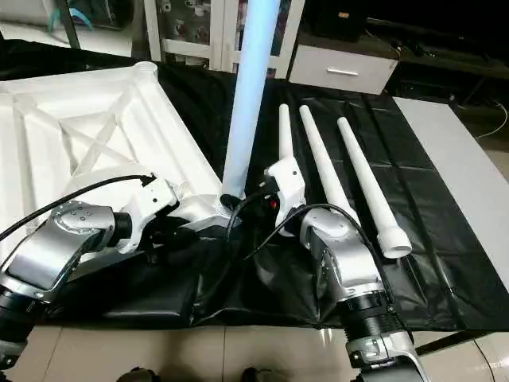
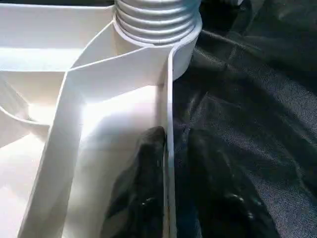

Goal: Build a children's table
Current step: Rotate leg to tighten

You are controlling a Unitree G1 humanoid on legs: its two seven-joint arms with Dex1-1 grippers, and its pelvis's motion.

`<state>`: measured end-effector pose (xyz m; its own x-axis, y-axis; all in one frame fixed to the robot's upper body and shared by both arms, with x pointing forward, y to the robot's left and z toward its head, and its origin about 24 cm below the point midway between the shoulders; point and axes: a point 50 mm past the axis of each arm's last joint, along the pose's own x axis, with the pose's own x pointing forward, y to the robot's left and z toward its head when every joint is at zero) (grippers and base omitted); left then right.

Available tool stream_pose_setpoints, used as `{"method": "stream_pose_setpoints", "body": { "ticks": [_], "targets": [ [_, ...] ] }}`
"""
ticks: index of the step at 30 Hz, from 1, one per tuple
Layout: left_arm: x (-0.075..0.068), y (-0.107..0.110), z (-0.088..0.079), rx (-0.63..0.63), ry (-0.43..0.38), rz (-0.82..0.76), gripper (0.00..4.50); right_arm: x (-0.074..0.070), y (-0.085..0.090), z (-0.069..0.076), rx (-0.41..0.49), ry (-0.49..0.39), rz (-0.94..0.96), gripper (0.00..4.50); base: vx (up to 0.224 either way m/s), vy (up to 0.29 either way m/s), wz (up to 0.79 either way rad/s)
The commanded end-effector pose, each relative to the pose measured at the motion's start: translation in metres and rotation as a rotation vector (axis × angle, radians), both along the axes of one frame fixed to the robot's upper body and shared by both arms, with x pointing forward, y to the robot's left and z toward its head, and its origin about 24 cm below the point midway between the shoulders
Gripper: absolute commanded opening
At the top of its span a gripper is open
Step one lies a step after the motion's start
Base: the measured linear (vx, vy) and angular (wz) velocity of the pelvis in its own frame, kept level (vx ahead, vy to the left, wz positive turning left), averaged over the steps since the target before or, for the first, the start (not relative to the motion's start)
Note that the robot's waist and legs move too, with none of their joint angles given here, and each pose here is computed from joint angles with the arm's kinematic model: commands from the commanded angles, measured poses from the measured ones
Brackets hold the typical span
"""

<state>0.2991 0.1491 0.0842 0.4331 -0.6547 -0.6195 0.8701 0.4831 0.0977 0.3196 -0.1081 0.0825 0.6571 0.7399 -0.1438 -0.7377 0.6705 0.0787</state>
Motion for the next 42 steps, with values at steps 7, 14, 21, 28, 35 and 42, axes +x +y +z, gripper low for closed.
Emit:
{"method": "stream_pose_setpoints", "body": {
  "ticks": [7,14,21,28,35,42],
  "targets": [
    [-0.005,0.001,-0.021,-0.003,0.105,0.01,0.51,-0.002,-0.007,-0.005,-0.037,0.018,0.01,4.11,0.0,0.0,0.0],
    [-0.011,0.0,-0.026,-0.019,0.157,-0.026,0.02,-0.001,-0.008,-0.017,-0.117,0.062,0.055,4.11,0.0,0.0,0.0],
    [-0.018,-0.003,-0.028,-0.004,0.176,-0.089,0.02,0.006,-0.002,-0.017,-0.114,0.059,0.065,4.11,0.0,0.0,0.0],
    [-0.02,-0.002,-0.029,0.01,0.181,-0.107,0.02,0.007,0.003,-0.018,-0.104,0.052,0.108,4.11,0.0,0.0,0.0],
    [-0.021,-0.001,-0.029,0.015,0.18,-0.11,0.0,0.007,0.003,-0.02,-0.091,0.054,0.12,3.57,0.0,0.0,0.0],
    [-0.021,-0.001,-0.029,0.015,0.182,-0.113,0.0,0.006,0.004,-0.022,-0.071,0.058,0.129,3.05,0.0,0.0,0.0]
  ]
}}
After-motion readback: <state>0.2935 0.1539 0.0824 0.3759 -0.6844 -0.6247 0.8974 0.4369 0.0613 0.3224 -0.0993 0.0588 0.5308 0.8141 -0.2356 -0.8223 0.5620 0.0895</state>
